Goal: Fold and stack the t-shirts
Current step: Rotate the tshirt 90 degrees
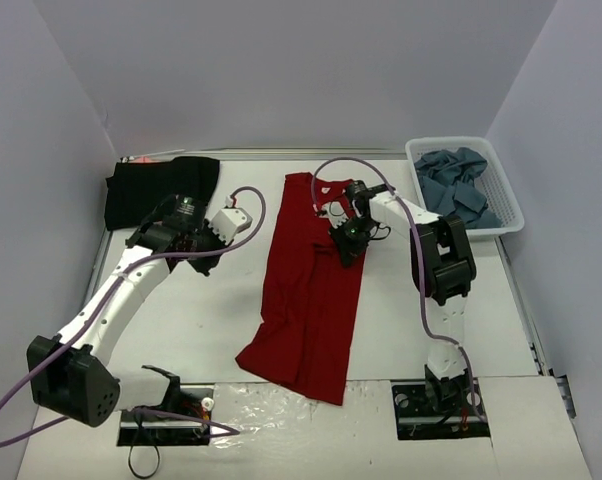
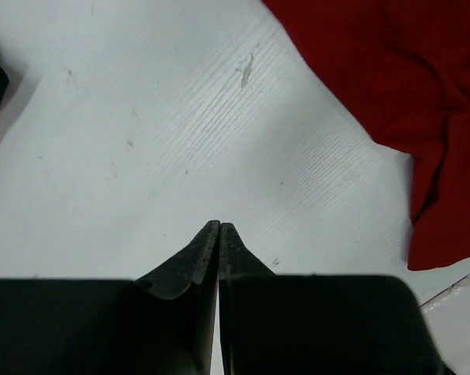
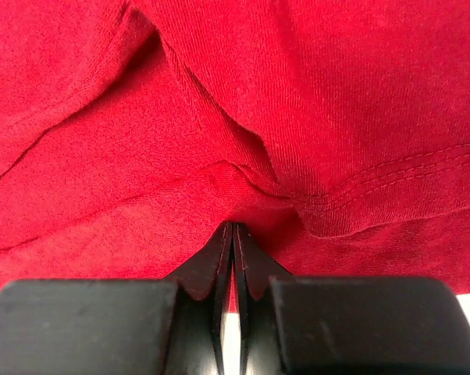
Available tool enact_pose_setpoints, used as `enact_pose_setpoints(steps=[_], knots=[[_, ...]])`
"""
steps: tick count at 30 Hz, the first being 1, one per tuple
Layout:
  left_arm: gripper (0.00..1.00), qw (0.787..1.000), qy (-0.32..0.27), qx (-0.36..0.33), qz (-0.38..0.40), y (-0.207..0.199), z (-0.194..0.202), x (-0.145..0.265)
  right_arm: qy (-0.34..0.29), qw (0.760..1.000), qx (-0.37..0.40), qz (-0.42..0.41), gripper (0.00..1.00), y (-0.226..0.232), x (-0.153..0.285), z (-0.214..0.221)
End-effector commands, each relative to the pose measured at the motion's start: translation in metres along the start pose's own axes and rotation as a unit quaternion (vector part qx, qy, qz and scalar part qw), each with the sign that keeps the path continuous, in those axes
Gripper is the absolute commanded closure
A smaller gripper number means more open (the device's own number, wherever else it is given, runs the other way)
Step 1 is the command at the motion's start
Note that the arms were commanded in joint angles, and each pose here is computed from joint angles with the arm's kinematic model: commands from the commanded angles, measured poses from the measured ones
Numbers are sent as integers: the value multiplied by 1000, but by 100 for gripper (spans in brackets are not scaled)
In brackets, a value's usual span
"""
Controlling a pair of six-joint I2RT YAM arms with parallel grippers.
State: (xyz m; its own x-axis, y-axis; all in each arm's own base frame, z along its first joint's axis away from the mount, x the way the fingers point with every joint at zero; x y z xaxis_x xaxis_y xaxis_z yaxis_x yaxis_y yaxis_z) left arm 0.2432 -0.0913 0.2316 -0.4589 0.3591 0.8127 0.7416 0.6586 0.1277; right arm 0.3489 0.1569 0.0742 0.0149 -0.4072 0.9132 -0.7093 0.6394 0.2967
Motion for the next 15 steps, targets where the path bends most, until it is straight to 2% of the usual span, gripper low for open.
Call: enact_pose_setpoints(steps=[1, 5, 15], knots=[[98, 999, -9, 36, -33, 12, 0, -1, 20, 1000, 2, 7, 100, -6, -5, -2], [98, 996, -15, 66, -53, 25, 5, -5, 34, 999, -1, 13, 100, -16, -19, -6], [98, 989, 0, 121, -82, 60, 19, -16, 25, 997, -7, 66, 100, -52, -31, -43]])
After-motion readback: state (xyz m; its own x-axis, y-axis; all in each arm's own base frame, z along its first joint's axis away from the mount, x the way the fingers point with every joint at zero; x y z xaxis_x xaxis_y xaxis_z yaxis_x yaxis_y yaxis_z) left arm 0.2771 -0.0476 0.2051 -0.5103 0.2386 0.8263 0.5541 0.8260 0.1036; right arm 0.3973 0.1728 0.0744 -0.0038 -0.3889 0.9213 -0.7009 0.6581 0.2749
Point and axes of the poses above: each gripper's point midway between its finger pads, its own x axis back along the fingers, its own y axis along the line the jaws close on, z = x × y, the point moved 7 cm from there along x, back along the fingers, and after that the axes turned 1 degree about -x, right-handed, at the moved point
